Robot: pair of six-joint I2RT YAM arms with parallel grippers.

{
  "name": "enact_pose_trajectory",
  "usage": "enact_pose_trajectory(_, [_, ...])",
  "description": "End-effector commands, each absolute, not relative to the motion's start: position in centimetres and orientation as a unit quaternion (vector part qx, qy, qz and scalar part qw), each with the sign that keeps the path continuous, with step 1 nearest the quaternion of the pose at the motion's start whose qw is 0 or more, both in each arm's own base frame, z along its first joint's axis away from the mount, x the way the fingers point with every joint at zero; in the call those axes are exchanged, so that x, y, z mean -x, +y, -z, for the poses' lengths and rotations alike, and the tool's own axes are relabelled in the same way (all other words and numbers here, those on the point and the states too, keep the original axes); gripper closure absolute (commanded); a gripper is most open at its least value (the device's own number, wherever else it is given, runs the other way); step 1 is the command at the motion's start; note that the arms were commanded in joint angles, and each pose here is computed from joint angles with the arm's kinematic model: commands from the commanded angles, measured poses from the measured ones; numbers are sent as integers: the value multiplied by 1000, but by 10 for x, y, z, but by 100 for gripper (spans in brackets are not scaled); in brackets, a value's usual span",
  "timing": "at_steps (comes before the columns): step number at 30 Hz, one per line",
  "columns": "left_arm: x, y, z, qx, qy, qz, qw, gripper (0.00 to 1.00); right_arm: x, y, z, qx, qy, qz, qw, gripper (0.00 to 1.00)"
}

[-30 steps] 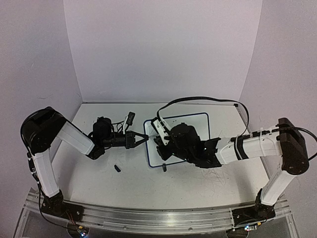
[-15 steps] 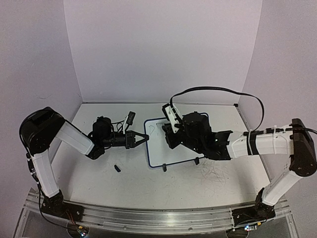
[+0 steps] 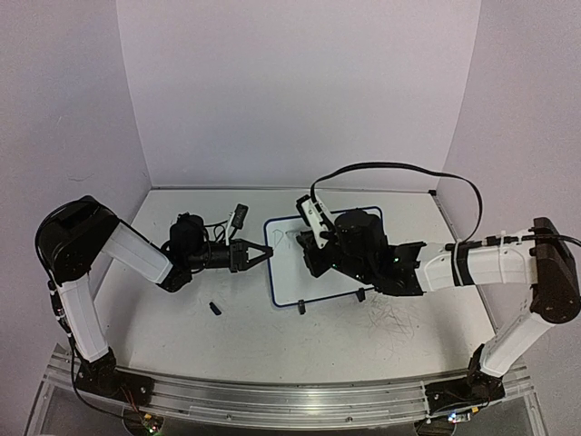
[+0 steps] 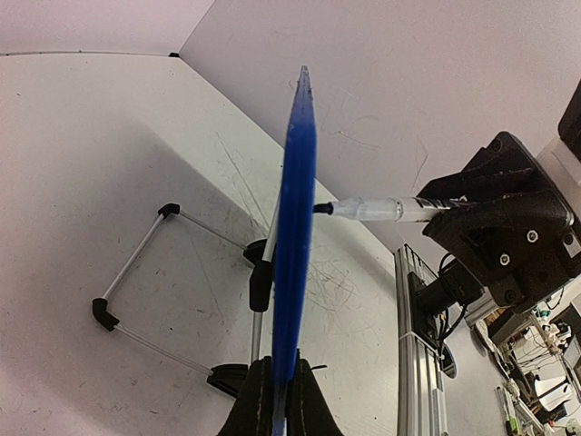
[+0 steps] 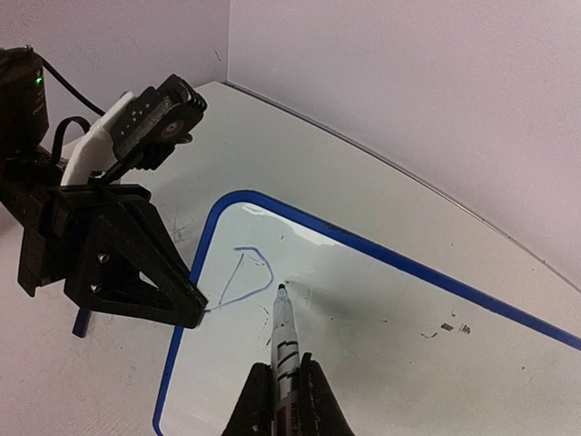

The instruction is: Write a sentence on the whiteboard

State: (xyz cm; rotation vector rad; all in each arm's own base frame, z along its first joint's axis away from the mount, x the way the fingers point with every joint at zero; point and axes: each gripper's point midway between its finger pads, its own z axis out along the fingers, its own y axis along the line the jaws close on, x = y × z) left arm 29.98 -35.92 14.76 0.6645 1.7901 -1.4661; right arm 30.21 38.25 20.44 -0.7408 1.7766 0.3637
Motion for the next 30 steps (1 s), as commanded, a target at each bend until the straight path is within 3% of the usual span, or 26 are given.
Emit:
enact_pose_trajectory(1, [-294, -362, -174, -274, 665, 585, 375, 100, -303, 388, -209, 313, 744, -159, 568, 100])
enact_pose_trajectory(30, [-294, -362, -176, -278, 661, 586, 376, 100, -298, 377, -175, 314, 773, -128, 537, 100])
